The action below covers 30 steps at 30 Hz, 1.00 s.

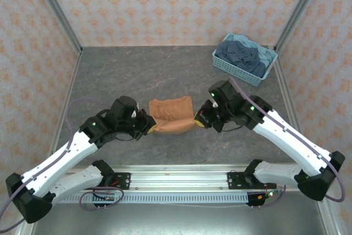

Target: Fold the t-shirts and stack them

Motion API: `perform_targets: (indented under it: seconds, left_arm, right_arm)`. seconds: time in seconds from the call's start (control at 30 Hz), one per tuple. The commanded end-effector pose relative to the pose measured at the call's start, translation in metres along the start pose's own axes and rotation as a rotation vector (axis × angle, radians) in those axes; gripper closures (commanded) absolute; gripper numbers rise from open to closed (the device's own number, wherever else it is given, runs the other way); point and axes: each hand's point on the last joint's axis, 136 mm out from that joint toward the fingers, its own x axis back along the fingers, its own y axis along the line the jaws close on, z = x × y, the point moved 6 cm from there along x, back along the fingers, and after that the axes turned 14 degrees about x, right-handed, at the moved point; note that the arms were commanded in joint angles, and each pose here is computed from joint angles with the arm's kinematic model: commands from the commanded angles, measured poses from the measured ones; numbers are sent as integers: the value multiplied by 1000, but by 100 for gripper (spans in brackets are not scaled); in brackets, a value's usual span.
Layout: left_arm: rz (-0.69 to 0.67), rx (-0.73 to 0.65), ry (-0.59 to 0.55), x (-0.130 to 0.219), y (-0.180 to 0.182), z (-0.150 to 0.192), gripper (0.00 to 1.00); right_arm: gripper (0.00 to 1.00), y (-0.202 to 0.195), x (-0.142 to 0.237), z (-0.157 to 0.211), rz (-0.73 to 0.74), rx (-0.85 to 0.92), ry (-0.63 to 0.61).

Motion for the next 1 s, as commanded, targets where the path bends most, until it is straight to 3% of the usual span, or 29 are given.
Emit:
perform_targets:
  seconds: [0.0,0.17,0.33,0.4,0.47,0.5,0.53,0.6,0.7,0.77,0.9,0.97]
  left_arm:
    - [-44,72,-72,0,-7,-20,97]
    - [-106,206,-92,-28,-15,-63,93]
    - [-126,223,-164,-63,-43,-124,92]
    - [-141,210,-171,-83,-55,-147,87]
    - [-188,207,-165,-104,-62,-168,70]
    - [-207,198,-145,-118,-65,-177,59]
    - [-256,194,-147,-126,-64,-186,52]
    - [-290,155,-181,-129,-71,-198,44]
    - [-268,118,-252,-111,-87,-200,38]
    - [-253,87,-318,-86,-94,-189,37]
    - [-199,75,-334,-56,-80,-141,37]
    - [-191,109,-284,-62,-59,-113,39]
  right_arm:
    - [100,4,-4,-24,61,-15,-37]
    - [100,4,-40,-86,104,-74,-53]
    - [100,8,-90,-164,136,-85,-79]
    - [100,6,-115,-186,162,-88,-51]
    - [100,2,-137,-203,205,-85,-31]
    - [92,-4,-148,-209,238,-91,-17]
    - [78,-10,-157,-216,261,-93,-16]
    - [59,-16,-164,-227,290,-80,-43]
    - [43,-8,-153,-238,272,-21,-118]
    - [40,-3,-141,-239,271,9,-141]
    - [40,-9,-113,-218,275,39,-171]
    - [50,-16,-104,-199,220,11,-179]
